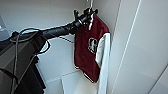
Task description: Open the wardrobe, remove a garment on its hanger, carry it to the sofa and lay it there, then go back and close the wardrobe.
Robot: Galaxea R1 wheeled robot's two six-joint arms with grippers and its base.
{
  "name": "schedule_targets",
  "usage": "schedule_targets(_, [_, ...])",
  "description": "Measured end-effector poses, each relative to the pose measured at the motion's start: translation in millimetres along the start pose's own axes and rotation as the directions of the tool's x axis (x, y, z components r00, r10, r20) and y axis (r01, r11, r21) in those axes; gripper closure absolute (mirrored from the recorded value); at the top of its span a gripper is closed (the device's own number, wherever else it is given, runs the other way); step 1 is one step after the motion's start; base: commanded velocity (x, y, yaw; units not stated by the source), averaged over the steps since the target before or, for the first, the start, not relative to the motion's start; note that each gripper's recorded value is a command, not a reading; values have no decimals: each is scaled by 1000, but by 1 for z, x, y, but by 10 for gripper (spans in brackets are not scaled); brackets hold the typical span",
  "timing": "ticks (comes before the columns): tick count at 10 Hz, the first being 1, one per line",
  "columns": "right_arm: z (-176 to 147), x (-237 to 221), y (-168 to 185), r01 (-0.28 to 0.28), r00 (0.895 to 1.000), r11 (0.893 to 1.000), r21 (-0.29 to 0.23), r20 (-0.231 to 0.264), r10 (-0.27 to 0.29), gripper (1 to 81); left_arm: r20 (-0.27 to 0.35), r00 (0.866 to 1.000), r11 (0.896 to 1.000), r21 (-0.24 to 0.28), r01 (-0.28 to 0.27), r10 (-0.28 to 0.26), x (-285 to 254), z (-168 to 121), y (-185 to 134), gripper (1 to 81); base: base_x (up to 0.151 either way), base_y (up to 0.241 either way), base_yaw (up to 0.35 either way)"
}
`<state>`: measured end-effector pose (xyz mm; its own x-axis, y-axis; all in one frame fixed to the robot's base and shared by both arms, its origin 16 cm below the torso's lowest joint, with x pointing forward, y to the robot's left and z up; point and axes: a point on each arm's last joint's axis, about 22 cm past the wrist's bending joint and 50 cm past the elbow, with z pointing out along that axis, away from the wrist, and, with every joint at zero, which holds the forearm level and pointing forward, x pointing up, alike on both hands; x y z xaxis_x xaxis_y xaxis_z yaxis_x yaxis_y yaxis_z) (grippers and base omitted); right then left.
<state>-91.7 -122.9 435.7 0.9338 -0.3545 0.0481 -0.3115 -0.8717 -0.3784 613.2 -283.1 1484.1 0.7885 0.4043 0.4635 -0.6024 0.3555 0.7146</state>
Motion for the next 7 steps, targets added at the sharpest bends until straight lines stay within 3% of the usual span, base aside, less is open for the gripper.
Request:
schedule_targets(3, [2,12,-1,82,996,997,13,35,-83,10,50,994,989,106,-102,97,5,-45,-5,811,0,0,0])
schedule_targets(4, [3,16,-1,113,992,993,16,48,-114,10,44,990,979,150,-138,133,20,-63,-7,811,0,0,0])
schedule_targets(7, [6,31,-4,197,977,980,35,71,-199,10,21,977,954,213,-211,212,51,-111,2,811,0,0,0])
